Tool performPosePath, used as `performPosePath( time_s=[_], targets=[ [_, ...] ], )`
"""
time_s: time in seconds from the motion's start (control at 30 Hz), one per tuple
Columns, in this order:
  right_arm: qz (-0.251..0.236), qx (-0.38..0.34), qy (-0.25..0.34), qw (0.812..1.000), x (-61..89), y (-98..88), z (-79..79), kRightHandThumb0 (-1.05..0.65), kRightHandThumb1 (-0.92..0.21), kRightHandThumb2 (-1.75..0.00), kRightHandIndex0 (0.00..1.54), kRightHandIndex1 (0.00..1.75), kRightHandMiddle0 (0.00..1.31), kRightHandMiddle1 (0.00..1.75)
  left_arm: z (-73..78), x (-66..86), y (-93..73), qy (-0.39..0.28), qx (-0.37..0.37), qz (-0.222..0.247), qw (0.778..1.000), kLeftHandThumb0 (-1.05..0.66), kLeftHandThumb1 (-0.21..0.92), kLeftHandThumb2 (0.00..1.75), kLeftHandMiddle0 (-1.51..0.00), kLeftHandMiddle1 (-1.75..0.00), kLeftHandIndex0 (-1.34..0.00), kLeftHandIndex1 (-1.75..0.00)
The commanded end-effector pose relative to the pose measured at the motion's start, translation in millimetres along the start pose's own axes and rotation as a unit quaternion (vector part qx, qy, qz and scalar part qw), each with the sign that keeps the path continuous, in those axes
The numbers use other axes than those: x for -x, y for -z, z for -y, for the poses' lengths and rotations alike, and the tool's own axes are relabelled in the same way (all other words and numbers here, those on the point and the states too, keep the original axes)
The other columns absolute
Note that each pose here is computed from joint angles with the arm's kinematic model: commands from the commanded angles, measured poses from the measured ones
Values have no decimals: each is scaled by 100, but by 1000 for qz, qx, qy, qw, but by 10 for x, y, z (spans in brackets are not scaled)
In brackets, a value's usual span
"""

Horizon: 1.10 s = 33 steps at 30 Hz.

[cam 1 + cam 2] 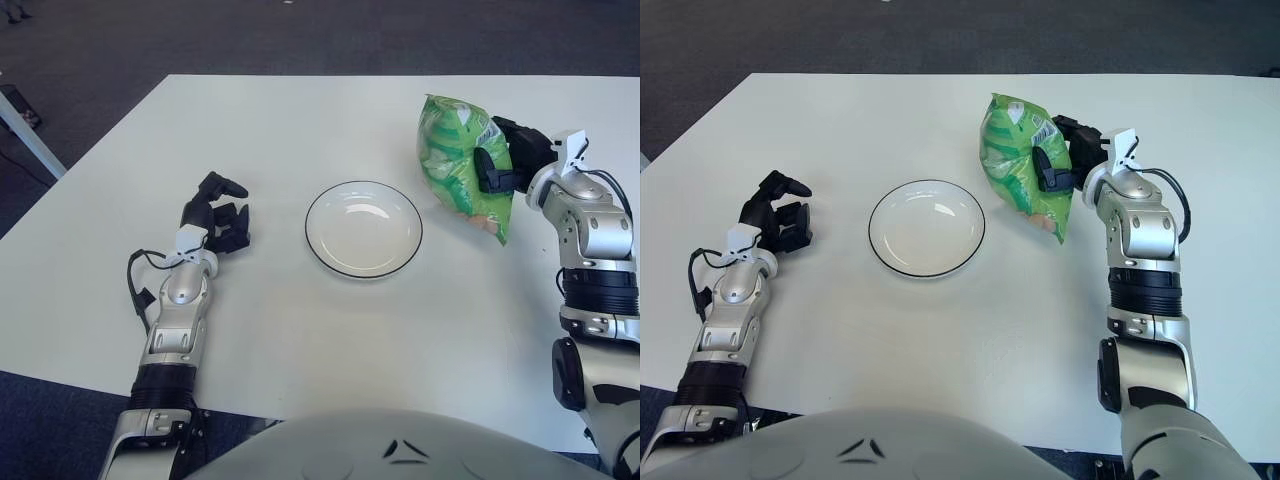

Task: Put the snack into the plate.

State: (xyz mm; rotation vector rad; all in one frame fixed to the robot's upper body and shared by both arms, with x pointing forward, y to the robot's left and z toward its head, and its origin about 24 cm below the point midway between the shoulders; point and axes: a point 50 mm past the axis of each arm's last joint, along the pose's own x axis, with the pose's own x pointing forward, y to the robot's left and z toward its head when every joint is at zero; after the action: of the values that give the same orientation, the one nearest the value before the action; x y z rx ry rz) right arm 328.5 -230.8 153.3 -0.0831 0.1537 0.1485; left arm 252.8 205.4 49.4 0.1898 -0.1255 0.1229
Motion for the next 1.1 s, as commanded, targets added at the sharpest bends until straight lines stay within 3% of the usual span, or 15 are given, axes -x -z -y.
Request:
performPosePath(
  time_s=[0.0,0.27,0.67,1.07],
  targets=[
    [11,-43,-22,999,-7,-143,-43,0,-12,-150,82,160,52,175,165,395,500,6,30,-119,992,-42,52,106,-114,-175,-46,-175],
    [-12,-114,-51,992,-23,-240,-107,0,-13,-150,81,162,52,175,176,392,500,6,29,-120,992,-42,52,107,-116,-175,-46,-175],
    [-40,-153,-81,984,-86,-364,-162,0,-12,-151,80,164,52,175,167,399,507,7,28,-125,992,-42,52,107,-113,-175,-46,-175],
    [-37,-146,-117,982,-63,-591,-505,0,-11,-154,80,167,52,175,180,394,496,6,24,-126,992,-42,53,105,-113,-175,-45,-175]
  ],
)
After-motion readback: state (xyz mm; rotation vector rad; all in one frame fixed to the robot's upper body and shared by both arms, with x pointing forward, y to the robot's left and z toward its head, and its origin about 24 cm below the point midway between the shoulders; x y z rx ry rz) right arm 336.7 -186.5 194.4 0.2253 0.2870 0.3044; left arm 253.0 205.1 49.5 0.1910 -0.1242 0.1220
